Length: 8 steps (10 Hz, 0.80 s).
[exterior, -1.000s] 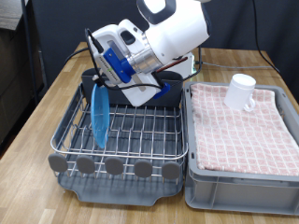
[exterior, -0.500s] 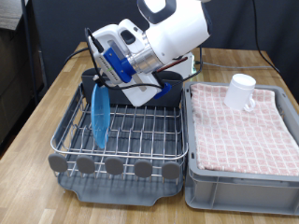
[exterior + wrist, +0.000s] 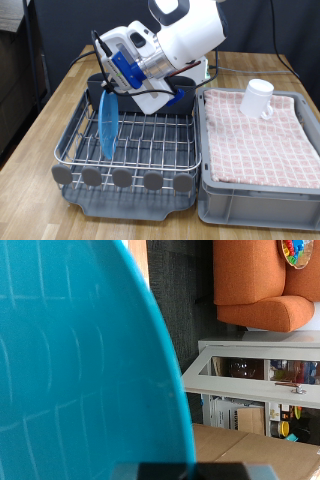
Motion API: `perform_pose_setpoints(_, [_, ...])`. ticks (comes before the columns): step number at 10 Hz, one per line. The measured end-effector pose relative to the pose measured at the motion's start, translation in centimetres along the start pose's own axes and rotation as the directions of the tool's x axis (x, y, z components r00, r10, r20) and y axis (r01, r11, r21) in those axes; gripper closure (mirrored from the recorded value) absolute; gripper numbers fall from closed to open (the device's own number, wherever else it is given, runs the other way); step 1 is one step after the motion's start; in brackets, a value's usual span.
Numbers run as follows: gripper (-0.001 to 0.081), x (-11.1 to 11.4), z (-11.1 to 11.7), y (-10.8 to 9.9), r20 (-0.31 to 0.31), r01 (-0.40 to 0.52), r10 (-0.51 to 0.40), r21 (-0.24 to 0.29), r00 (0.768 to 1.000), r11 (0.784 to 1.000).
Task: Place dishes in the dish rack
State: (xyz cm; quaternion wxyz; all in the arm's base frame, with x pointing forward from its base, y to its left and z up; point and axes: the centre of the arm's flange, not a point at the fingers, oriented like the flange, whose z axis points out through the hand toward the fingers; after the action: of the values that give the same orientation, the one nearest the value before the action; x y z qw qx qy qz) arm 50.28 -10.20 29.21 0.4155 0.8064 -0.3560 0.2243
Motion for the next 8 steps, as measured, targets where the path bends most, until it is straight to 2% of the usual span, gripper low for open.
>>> perform_pose_setpoints(2, [0.0791, -0.01, 0.00, 0.00, 0.003, -0.004, 0.004, 0.000, 1.000, 1.000])
perform_pose_setpoints(3, [0.0691, -0.03, 0.00, 0.00, 0.006, -0.006, 0.006, 0.000, 1.000, 1.000])
perform_pose_setpoints(4, [0.0691, -0.04, 0.01, 0.01, 0.009, -0.008, 0.008, -0.002, 1.000, 1.000])
perform_pose_setpoints(5, [0.0505, -0.03, -0.01, 0.01, 0.014, -0.013, 0.013, -0.002, 1.000, 1.000])
perform_pose_setpoints(6, [0.0505, 0.00, -0.10, 0.00, 0.038, -0.030, 0.030, -0.001, 0.999, 1.000])
perform_pose_setpoints(7, [0.0323, 0.06, -0.36, -0.14, 0.088, -0.059, 0.057, 0.018, 0.994, 0.998])
perform_pose_setpoints(8, [0.0323, 0.27, -0.65, -0.26, 0.149, -0.090, 0.082, 0.047, 0.985, 0.995])
